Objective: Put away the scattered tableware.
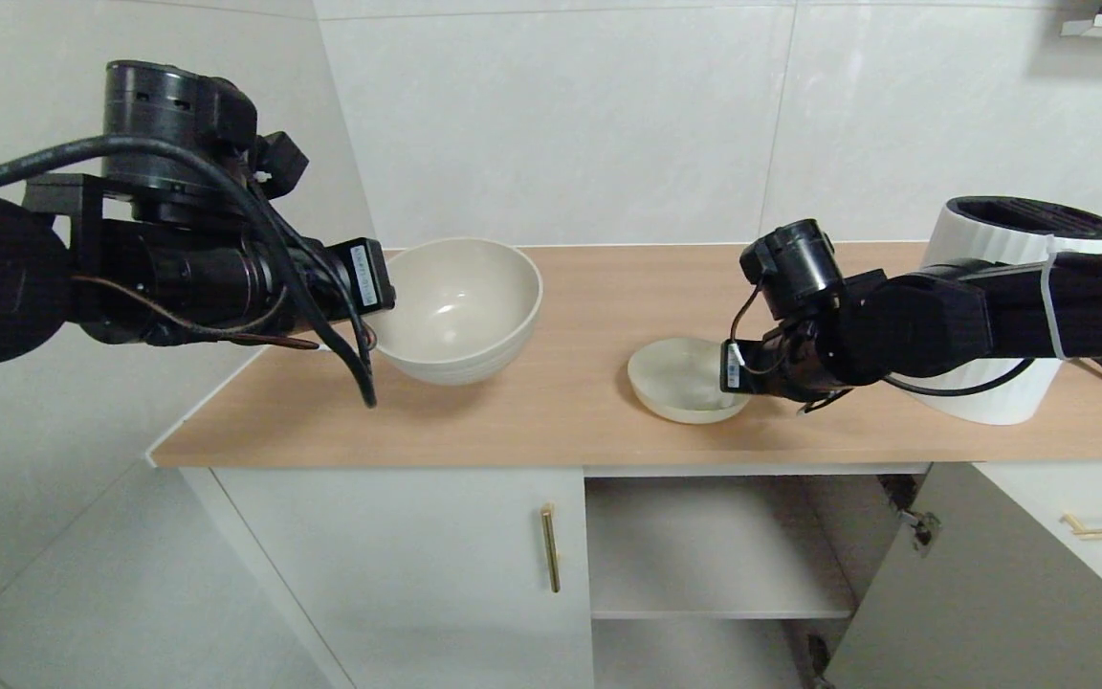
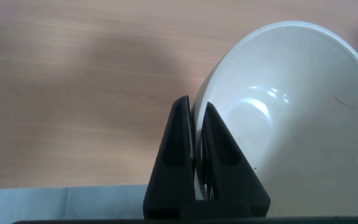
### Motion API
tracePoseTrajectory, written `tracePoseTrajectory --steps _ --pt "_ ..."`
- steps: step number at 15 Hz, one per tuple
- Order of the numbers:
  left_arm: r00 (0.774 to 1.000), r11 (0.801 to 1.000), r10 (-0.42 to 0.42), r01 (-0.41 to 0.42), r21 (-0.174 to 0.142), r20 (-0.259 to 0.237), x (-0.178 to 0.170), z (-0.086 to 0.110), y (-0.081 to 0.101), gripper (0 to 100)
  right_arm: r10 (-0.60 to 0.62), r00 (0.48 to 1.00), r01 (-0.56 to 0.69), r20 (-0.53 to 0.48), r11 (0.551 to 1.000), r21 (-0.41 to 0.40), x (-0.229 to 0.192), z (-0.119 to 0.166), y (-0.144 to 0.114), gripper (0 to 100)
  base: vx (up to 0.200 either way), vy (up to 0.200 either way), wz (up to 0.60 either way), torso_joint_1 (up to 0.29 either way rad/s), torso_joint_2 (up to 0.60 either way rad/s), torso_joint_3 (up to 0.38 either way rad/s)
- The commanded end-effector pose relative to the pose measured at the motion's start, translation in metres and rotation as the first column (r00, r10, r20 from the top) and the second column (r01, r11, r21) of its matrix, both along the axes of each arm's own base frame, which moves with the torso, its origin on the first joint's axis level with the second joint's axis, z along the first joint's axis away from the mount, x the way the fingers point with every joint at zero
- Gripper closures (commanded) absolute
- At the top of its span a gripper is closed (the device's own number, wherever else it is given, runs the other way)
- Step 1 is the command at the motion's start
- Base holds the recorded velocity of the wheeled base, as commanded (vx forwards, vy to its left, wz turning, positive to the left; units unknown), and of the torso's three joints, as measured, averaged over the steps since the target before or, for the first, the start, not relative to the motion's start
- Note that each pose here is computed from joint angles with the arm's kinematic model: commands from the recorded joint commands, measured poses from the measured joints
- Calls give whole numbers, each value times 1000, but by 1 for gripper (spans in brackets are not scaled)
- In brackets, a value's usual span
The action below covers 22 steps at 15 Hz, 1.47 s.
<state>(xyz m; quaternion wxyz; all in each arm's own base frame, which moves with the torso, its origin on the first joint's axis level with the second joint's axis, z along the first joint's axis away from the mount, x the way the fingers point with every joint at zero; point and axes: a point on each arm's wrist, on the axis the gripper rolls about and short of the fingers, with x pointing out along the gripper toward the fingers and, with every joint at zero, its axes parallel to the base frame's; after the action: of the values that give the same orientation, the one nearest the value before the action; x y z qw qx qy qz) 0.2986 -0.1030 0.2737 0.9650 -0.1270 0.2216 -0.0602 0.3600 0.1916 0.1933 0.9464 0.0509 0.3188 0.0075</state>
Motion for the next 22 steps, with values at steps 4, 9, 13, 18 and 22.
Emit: tracePoseTrajectory --steps 4,9,13,18,22 --pt "1000 1000 0 0 -4 8 -3 3 1 100 16 1000 -16 -11 1000 17 1 -1 -2 100 0 0 0 0 0 0" --pt "1000 1000 -18 18 3 8 -16 3 1 100 27 999 -29 41 998 57 -23 31 -12 100 0 0 0 0 0 0" --pt "998 998 -62 62 -2 27 -35 10 -5 100 56 995 -66 82 990 128 -56 57 -14 100 0 0 0 0 0 0" --pt "993 993 -114 113 47 22 -47 6 -11 100 90 989 -106 114 985 138 -88 73 -17 100 0 0 0 0 0 0" --pt "993 991 -112 109 83 29 -46 6 -11 100 92 990 -106 105 985 134 -85 69 -15 100 0 0 0 0 0 0"
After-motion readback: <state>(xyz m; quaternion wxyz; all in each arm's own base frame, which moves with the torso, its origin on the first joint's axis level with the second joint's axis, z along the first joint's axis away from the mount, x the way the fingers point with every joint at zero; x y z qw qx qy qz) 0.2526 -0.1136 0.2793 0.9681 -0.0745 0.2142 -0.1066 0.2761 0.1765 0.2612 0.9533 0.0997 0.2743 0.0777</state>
